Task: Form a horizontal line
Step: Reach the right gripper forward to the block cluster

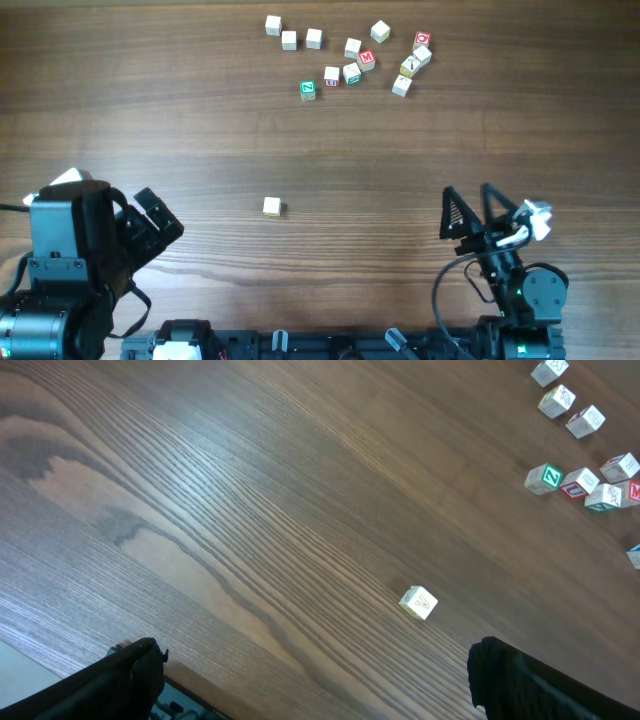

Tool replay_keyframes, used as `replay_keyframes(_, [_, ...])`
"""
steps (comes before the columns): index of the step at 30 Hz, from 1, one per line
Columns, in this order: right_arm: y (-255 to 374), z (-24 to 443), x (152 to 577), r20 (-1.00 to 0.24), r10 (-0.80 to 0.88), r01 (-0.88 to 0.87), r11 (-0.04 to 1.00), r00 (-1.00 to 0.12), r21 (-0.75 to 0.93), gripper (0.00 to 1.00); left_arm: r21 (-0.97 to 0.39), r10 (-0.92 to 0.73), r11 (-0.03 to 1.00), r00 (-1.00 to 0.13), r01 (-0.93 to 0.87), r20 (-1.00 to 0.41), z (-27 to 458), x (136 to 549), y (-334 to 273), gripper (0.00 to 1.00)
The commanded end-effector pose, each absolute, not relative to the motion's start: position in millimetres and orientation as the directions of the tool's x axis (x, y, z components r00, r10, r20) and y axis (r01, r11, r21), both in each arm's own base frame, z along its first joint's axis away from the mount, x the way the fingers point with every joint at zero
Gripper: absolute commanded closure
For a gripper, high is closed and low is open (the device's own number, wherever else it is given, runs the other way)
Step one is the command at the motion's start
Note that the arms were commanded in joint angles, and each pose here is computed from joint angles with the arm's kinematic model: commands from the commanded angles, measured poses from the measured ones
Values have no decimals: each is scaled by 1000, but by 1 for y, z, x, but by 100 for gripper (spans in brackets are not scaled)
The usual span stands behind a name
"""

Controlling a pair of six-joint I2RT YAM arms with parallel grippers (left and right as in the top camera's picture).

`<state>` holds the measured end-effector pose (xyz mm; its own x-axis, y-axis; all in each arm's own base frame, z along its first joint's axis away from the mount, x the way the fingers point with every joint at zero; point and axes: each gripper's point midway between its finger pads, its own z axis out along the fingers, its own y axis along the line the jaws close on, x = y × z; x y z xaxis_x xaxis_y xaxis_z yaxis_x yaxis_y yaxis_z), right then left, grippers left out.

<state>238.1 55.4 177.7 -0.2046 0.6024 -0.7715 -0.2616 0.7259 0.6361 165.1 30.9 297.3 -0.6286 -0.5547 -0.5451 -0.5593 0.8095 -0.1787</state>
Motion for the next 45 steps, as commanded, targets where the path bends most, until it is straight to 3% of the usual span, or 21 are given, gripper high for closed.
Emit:
replay_keyframes(1, [74, 178, 231, -494, 783, -225, 440, -378, 870, 0, -189, -560, 808, -627, -558, -542, 298, 165, 30, 0])
replay_keyframes(4, [72, 178, 232, -375, 841, -168, 335, -390, 927, 0, -189, -559, 808, -627, -558, -542, 298, 165, 30, 0])
replay_keyframes(7, [75, 194, 230, -574, 750, -311, 488, -328, 816, 1, -189, -559, 808, -627, -558, -542, 298, 165, 30, 0])
replay_keyframes(15, [59, 217, 242, -711, 669, -281, 655, -215, 701, 1, -189, -559, 808, -627, -558, -542, 298, 165, 30, 0])
replay_keyframes(22, [56, 235, 292, -783, 512, -170, 788, -353, 592, 1, -189, -559, 808, -627, -558, -542, 298, 165, 30, 0])
replay_keyframes(30, [69, 242, 372, -681, 317, -73, 875, -660, 478, 1, -189, -559, 808, -627, -558, -542, 298, 165, 30, 0])
replay_keyframes(39, [130, 261, 428, -693, 103, -124, 955, -713, 271, 1, -189, -559, 808, -627, -558, -542, 298, 165, 30, 0])
replay_keyframes(45, [169, 252, 480, -692, 41, -183, 952, -721, 247, 1, -189, -559, 808, -627, -558, -543, 298, 165, 30, 0])
